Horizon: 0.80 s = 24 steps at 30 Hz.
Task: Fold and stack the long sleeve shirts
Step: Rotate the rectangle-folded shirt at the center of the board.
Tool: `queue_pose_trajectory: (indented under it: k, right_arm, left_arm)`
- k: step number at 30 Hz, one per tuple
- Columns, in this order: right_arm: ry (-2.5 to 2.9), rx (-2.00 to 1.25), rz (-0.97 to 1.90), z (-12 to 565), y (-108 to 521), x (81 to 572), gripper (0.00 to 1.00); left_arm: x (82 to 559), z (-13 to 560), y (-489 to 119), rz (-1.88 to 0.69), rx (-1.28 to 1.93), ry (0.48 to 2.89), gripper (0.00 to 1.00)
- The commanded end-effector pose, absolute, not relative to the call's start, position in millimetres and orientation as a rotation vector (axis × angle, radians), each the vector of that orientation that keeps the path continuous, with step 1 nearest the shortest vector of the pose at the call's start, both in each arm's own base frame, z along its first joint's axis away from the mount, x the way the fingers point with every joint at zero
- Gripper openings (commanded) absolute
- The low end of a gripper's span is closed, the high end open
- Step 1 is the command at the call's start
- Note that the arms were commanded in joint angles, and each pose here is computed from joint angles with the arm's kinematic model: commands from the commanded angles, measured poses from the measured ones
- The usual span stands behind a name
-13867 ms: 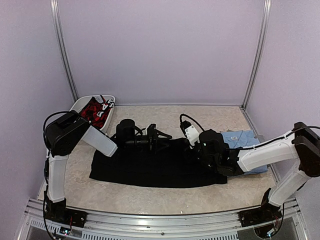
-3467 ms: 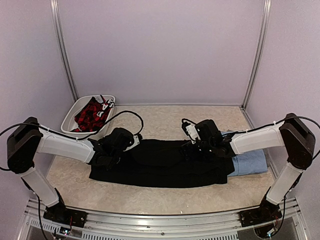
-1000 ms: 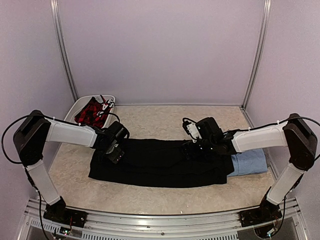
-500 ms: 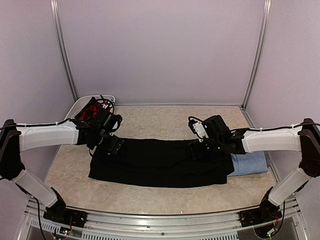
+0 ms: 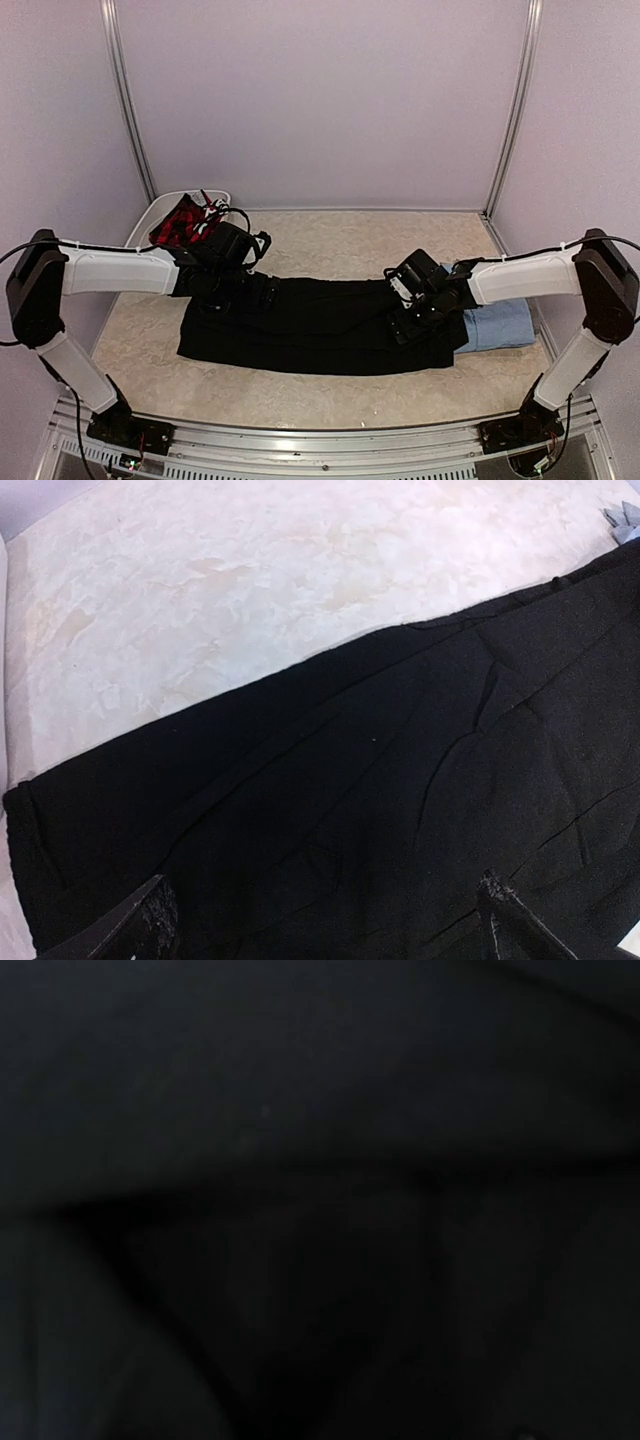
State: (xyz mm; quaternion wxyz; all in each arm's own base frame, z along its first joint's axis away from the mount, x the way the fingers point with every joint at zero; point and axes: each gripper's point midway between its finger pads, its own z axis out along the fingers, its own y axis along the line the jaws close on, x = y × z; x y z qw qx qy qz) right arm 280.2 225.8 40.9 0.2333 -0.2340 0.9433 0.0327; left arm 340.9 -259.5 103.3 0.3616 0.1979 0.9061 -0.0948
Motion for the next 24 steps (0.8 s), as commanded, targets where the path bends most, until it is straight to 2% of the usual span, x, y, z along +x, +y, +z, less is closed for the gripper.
queue_pose_trajectory:
  k: [1,13,24]
  right_arm:
    - [2.628,-0.649,0.021,24,232,295,0.81]
    - [2.559,-0.79,-0.297,-5,238,366,0.81]
    - [2.397,-0.703,-0.667,16,179,473,0.84]
  left_arm:
    - [347,107,-274,-0.292,0.473,2.301,0.99]
    - [348,91,-246,-0.189,0.418,2.362,0.99]
    - [344,53,-207,-0.207,0.26,2.544,0.99]
